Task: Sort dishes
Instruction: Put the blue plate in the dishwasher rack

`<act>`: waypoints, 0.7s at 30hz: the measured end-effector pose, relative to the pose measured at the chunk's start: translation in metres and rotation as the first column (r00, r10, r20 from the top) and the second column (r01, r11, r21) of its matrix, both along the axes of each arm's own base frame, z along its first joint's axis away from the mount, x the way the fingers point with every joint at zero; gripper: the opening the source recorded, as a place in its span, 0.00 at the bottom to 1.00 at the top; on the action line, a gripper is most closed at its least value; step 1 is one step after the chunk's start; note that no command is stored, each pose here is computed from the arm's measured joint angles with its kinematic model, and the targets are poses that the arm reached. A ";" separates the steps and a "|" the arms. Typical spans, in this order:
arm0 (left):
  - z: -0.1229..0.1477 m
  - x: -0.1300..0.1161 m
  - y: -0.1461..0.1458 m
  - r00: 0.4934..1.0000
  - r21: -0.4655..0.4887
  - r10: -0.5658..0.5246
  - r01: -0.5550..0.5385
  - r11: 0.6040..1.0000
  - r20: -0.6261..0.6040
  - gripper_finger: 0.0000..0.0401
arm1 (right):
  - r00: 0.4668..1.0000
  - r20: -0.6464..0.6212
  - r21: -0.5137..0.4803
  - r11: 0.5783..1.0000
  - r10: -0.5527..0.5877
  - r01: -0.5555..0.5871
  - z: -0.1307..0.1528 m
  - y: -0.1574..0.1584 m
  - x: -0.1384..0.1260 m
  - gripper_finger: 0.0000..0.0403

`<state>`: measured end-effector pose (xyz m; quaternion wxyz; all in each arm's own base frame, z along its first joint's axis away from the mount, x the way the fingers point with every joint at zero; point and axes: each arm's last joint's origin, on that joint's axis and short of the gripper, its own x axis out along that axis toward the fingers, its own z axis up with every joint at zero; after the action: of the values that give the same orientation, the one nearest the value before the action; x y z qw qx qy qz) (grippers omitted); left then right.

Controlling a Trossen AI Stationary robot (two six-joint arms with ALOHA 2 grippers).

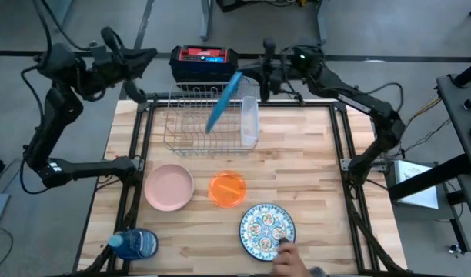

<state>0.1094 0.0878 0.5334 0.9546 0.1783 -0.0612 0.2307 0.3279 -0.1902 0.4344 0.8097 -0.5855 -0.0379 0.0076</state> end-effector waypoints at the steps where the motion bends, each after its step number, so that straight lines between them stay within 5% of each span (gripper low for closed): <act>1: 0.001 -0.001 0.000 0.999 0.007 0.042 -0.042 0.999 -0.007 0.00 | 1.000 0.003 -0.007 1.000 0.000 0.000 0.000 -0.004 0.006 0.00; 7: 0.004 -0.013 -0.001 0.954 0.043 0.298 -0.297 0.954 -0.020 0.00 | 1.000 0.006 -0.113 0.994 -0.002 0.002 -0.009 -0.026 0.043 0.00; 21: 0.007 -0.036 -0.014 0.865 0.111 0.501 -0.497 0.861 -0.015 0.00 | 0.987 0.032 -0.205 0.967 0.160 -0.151 -0.039 -0.063 0.112 0.00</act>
<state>0.0733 0.0741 0.5402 0.8530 0.2420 -0.0044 0.4625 0.4397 -0.2534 0.3954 0.7420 -0.6598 -0.1022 0.0608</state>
